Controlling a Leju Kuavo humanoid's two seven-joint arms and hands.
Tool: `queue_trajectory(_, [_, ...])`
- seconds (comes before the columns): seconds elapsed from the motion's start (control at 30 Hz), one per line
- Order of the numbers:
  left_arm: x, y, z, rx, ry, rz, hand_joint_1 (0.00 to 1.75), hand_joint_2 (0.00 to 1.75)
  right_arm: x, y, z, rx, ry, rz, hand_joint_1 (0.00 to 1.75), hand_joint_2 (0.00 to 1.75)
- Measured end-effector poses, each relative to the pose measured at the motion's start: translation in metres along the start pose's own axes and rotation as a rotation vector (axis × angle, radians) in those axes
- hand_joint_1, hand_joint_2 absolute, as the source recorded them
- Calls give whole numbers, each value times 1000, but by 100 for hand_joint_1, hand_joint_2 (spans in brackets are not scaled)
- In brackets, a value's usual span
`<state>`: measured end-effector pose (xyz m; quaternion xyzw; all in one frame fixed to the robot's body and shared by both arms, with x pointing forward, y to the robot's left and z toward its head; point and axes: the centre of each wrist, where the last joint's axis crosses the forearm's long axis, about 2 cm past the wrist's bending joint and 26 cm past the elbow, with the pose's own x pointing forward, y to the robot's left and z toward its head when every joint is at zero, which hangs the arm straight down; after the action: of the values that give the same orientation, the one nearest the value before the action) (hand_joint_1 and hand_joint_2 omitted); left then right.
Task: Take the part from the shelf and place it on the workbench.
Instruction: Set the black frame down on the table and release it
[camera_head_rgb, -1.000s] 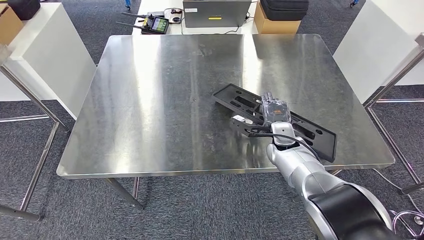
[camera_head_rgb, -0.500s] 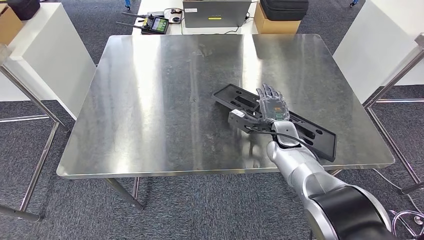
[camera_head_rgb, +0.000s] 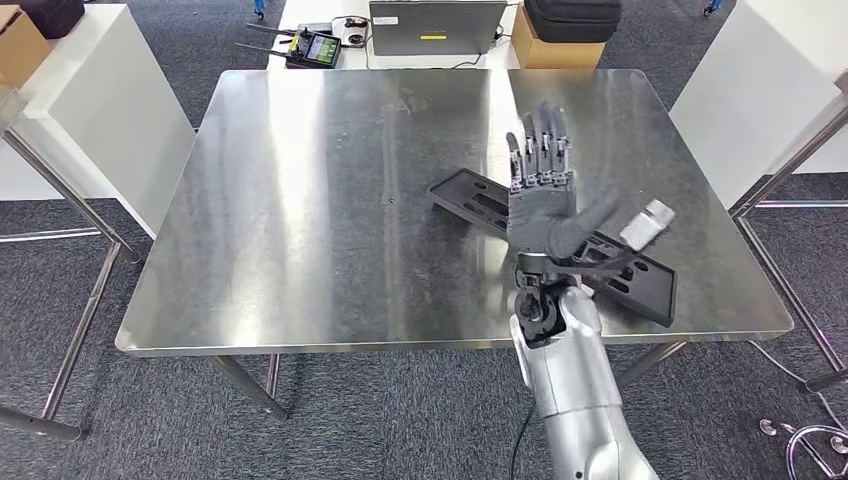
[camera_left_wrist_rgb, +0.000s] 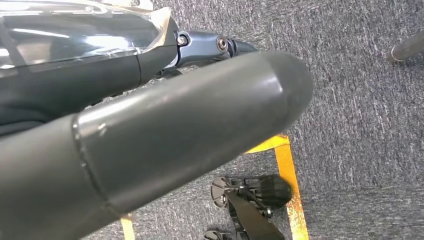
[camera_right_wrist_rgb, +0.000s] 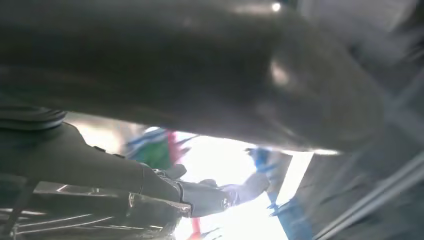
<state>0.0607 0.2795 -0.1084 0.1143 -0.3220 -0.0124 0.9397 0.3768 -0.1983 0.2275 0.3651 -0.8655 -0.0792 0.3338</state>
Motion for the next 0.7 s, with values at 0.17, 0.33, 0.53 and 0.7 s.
queue_trajectory(0.17, [-2, 1, 1, 3, -5, 29, 0, 0, 27, 30, 19, 108, -126, -111, 0, 0])
queue_trajectory(0.33, [-3, 1, 1, 8, -20, 50, 0, 0, 51, 44, 51, 124, -226, -113, 0, 0])
queue_trajectory(0.53, [-4, 4, 1, -1, -49, 46, 0, 0, 75, 50, 82, 125, -278, -21, 0, 0])
queue_trajectory(0.7, [-5, 6, 1, -8, -69, 31, 0, 0, 93, 49, 97, 92, -307, 53, 0, 0])
